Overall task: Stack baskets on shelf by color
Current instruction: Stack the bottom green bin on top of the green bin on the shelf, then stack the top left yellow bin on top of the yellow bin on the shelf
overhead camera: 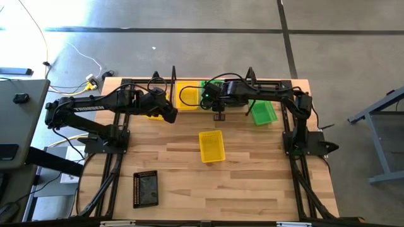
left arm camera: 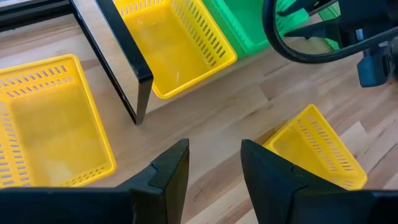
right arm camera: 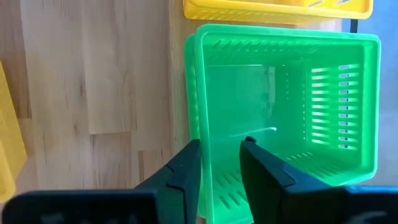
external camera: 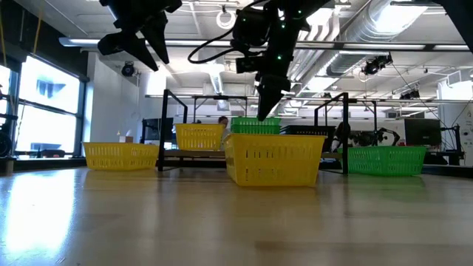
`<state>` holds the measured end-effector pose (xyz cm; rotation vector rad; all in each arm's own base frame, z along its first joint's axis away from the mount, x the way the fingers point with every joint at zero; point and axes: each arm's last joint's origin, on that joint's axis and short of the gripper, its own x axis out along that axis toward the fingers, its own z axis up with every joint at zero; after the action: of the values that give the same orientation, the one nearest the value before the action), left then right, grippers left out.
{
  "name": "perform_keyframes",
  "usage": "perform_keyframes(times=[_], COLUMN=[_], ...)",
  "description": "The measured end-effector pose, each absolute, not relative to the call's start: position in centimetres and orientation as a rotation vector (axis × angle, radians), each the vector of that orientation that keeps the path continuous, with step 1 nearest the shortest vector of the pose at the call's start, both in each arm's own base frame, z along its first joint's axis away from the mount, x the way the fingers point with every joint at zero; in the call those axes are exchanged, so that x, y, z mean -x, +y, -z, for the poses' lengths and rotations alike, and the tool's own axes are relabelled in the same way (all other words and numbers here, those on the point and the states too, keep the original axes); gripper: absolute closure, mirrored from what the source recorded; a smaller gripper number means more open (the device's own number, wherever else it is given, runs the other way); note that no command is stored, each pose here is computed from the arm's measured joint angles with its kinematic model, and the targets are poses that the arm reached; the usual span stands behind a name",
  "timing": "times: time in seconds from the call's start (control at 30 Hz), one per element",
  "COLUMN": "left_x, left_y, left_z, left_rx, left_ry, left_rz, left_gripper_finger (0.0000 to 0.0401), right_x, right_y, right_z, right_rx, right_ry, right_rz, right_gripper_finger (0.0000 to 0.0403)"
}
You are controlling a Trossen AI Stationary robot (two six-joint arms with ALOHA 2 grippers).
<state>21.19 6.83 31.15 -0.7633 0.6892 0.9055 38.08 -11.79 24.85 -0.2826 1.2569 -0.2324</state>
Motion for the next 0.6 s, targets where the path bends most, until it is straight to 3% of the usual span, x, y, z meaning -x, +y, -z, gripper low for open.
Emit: perform_keyframes(times=[0.27, 0.6], left_x=[-21.1, -19.8], left_y=[6.8, 6.3], left_z=[-31.1, -30.3], left_rx=[0.758, 0.746], left_ry=[0.706, 0.892], left_rz=[-0.91, -0.912], left_gripper_finger=[0.0266, 0.0266], right_x=[-37.5, -36.2], right_y=[-11.6, -11.0], right_z=[-26.1, -29.0], right_rx=[0.239, 0.115], right_ry=[1.22, 1.119], right_rz=[0.266, 0.273], right_gripper_finger=[0.0306, 0.0306])
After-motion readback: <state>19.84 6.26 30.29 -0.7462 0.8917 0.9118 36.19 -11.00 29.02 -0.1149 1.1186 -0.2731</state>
